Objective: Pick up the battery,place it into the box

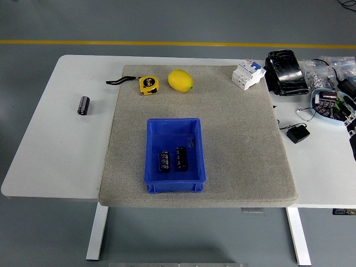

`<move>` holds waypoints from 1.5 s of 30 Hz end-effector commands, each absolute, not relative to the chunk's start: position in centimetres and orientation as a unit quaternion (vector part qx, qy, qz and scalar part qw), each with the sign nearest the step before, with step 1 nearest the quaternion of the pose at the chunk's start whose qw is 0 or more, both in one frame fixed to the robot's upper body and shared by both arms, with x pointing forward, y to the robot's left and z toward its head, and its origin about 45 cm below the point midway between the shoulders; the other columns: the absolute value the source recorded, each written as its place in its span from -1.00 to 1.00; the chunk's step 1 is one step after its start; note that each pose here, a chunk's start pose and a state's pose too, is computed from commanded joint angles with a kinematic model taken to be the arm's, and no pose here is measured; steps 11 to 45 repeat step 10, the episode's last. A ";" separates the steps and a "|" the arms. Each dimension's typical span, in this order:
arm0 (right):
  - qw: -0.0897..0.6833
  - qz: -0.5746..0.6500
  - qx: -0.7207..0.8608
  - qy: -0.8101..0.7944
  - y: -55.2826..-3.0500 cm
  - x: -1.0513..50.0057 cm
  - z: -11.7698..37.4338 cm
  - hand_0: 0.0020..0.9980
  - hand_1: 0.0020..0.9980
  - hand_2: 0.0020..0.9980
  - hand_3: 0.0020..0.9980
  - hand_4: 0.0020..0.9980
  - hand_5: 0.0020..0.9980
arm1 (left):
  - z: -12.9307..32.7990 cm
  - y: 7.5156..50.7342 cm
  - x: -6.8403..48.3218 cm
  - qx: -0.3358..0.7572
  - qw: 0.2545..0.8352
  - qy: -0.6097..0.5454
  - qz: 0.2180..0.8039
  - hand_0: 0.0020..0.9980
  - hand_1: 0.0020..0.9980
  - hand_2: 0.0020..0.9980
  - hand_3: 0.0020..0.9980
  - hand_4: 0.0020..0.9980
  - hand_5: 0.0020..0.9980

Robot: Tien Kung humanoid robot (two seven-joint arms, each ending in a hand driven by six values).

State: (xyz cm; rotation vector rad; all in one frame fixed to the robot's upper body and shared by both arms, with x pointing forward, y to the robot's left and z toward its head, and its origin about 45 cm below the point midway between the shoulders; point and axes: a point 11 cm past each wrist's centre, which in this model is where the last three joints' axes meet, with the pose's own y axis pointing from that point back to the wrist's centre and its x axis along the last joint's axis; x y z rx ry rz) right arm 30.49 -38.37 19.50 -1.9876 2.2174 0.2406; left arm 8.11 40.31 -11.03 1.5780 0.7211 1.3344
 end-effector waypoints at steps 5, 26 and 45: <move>0.086 0.083 -0.658 0.744 -38.7 30.4 19.8 0.89 0.71 0.75 0.84 1.00 1.00 | -11.0 40.4 8.3 0.643 0.459 0.288 0.541 -0.02 0.00 0.19 0.39 0.29 0.61; 0.098 0.079 -0.650 0.749 -39.0 30.0 20.4 0.88 0.70 0.75 0.84 1.00 1.00 | -10.9 40.3 8.8 0.640 0.460 0.284 0.546 -0.02 0.01 0.20 0.39 0.29 0.61; 0.098 0.079 -0.650 0.749 -39.0 30.0 20.4 0.88 0.70 0.75 0.84 1.00 1.00 | -10.9 40.3 8.8 0.640 0.460 0.284 0.546 -0.02 0.01 0.20 0.39 0.29 0.61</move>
